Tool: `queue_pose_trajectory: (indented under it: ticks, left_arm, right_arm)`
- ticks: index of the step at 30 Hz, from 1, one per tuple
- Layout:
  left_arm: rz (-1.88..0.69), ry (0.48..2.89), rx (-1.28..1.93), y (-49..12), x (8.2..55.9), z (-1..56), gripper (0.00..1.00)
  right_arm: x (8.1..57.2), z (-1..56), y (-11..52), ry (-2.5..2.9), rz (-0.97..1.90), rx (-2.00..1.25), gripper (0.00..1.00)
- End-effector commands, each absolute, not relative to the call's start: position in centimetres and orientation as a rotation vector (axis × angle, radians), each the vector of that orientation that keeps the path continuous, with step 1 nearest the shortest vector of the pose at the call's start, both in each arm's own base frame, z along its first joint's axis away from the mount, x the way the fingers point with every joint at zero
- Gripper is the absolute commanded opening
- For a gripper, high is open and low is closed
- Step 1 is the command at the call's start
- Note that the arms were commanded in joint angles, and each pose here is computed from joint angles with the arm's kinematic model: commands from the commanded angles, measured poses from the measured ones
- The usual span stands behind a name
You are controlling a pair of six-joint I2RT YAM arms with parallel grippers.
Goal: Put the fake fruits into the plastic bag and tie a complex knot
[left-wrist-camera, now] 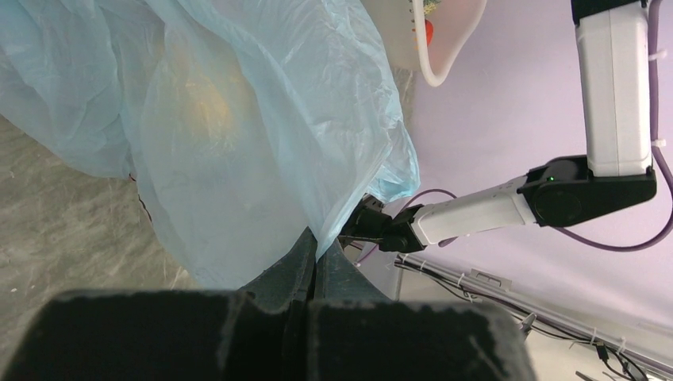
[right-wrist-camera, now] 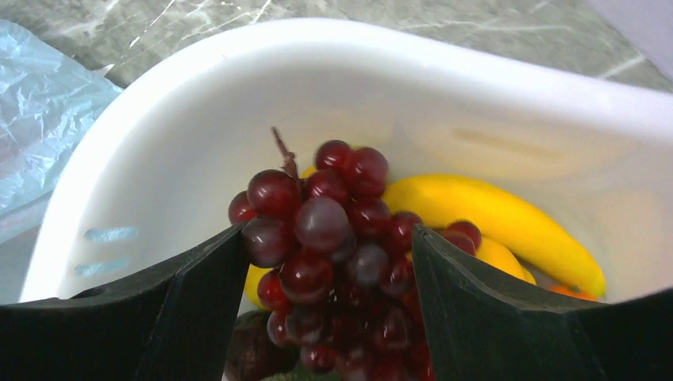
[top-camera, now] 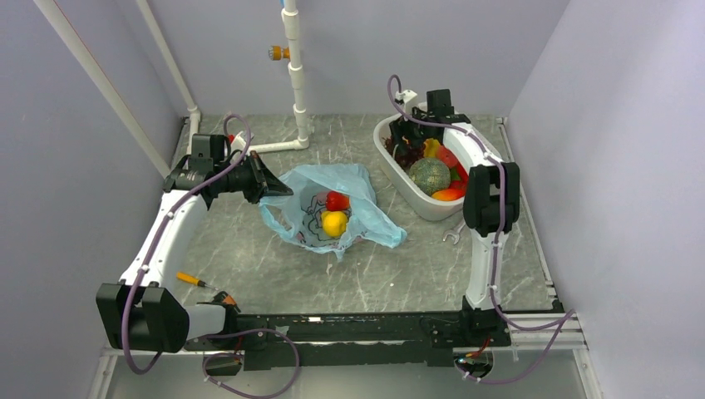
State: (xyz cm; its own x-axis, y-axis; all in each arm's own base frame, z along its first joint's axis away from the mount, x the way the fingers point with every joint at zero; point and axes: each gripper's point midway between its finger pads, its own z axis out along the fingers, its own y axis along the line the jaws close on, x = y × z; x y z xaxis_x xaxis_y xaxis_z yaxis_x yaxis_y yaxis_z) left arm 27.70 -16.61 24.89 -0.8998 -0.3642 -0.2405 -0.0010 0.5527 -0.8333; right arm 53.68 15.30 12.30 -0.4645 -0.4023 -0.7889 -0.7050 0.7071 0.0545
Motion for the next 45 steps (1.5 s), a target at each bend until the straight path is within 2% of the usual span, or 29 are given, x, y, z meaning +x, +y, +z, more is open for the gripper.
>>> queue_pose_trajectory:
  ticks: [1, 3, 5, 9, 14, 15, 23, 31, 37, 45]
  left_arm:
    - [-1.289, 2.37, -0.256, -16.5, 28.3, 25.9, 0.0]
    - [-1.286, 2.372, -0.258, -16.5, 28.3, 25.8, 0.0]
    - [-1.288, 2.373, -0.258, -16.5, 28.3, 25.8, 0.0]
    - [-1.283, 2.371, -0.259, -16.4, 28.3, 25.9, 0.0]
    - [-1.292, 2.373, -0.258, -16.4, 28.3, 25.8, 0.0]
    - [-1.292, 2.375, -0.259, -16.4, 28.2, 25.8, 0.0]
    - [-1.293, 2.379, -0.257, -16.4, 28.1, 25.7, 0.0]
    - [-1.294, 2.378, -0.253, -16.4, 27.8, 25.8, 0.0]
    - [-1.311, 2.378, -0.254, -16.5, 27.6, 25.8, 0.0]
    - [-1.351, 2.376, -0.267, -16.8, 27.6, 26.2, 0.0]
  right_arm:
    - [53.8, 11.2, 17.1, 2.069, 0.609, -0.951, 0.76]
    - [54.1, 10.3, 17.1, 2.083, 0.606, -0.959, 0.73]
    - [54.2, 9.4, 16.8, 2.106, 0.6, -0.963, 0.66]
    - [53.9, 9.7, 16.2, 2.11, 0.61, -0.924, 0.4]
    - [54.0, 16.1, 16.0, 1.968, 0.606, -0.867, 0.03]
    - [54.1, 17.4, 15.8, 1.947, 0.608, -0.847, 0.0]
    - [54.1, 27.2, 13.6, 1.788, 0.628, -0.687, 0.0]
    - [51.8, 34.0, 13.1, 1.672, 0.622, -0.68, 0.0]
    - [43.1, 39.9, 16.2, 1.543, 0.751, -0.816, 0.0]
    - [25.8, 38.7, 25.9, 1.431, 1.037, -1.092, 0.0]
